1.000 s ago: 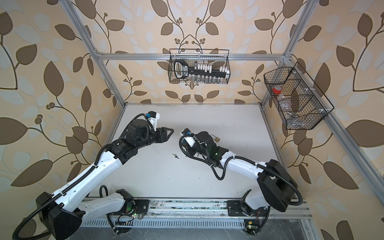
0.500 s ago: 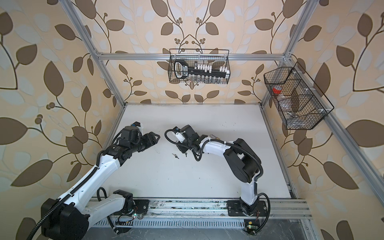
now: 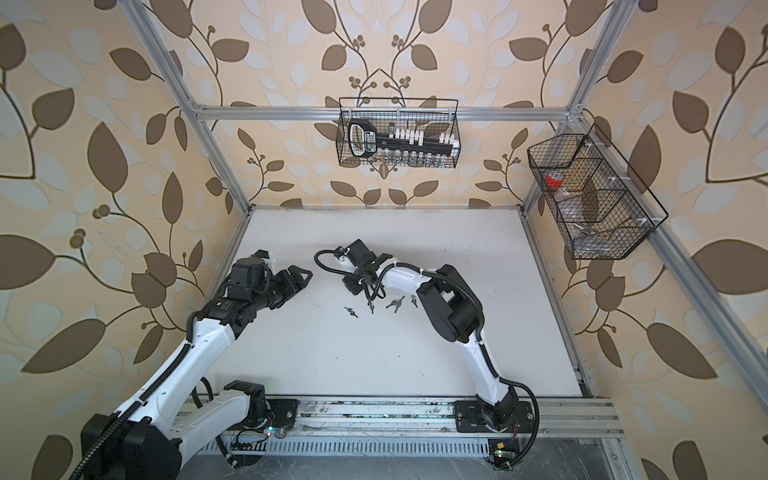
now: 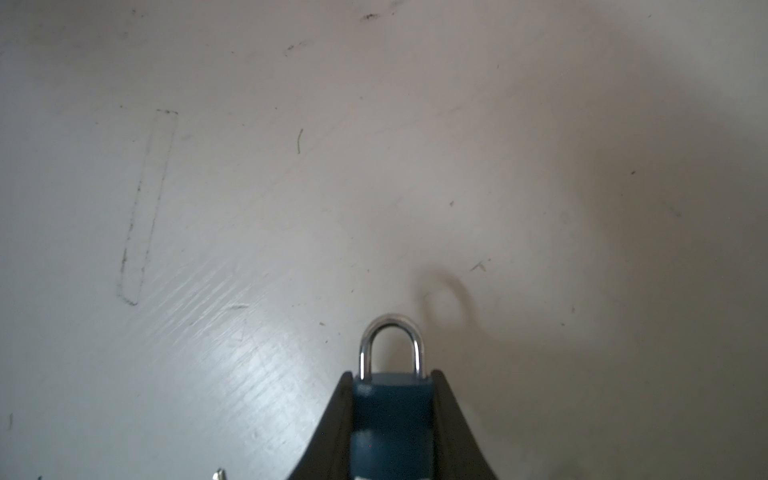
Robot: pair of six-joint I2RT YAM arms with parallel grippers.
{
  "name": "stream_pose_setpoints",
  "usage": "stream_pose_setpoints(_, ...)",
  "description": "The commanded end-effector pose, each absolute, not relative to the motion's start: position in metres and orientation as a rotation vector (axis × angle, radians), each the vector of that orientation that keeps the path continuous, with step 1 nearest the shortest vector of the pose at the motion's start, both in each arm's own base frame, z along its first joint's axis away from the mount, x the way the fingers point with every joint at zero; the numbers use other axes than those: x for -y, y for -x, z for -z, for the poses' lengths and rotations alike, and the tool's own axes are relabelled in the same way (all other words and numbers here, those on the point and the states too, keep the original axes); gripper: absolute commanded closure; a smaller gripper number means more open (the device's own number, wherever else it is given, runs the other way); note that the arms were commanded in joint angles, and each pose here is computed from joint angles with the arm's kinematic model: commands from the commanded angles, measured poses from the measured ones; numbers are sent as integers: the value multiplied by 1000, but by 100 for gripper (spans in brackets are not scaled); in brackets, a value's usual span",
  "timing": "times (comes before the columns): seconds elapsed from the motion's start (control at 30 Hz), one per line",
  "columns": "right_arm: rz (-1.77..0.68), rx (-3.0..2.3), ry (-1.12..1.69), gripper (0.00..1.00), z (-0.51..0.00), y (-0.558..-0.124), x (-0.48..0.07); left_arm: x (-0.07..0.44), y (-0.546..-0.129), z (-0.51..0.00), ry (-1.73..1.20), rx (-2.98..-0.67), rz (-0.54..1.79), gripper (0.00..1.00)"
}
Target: Lock with the key
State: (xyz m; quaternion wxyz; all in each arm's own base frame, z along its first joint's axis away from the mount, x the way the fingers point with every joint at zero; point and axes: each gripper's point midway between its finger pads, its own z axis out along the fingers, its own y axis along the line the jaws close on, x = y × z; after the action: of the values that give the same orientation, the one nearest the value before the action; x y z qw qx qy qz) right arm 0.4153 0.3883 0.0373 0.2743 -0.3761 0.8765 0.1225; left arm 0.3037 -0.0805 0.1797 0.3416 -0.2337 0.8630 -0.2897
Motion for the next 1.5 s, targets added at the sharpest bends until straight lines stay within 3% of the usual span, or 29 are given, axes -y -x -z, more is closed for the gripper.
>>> stream_pose_setpoints(0.0,-260,-2400,1050,94,-28,-419,-384,65,-300,-181,681,-2222,682,20)
stream_pose_setpoints(0.2,-239,-2420,1050,91,-26,-423,-384,47,-294,-173,751,-2257,549,16)
stream_pose_setpoints(0.57,-225,-2459,1058,78,-16,-422,-381,47,-295,-172,753,-2266,548,12)
stream_pose_setpoints(1.07,-204,-2495,1042,71,-11,-417,-371,50,-297,-173,741,-2269,566,12)
stream_pose_setpoints(1.47,-253,-2481,1025,57,-23,-417,-375,54,-299,-176,695,-2268,587,9)
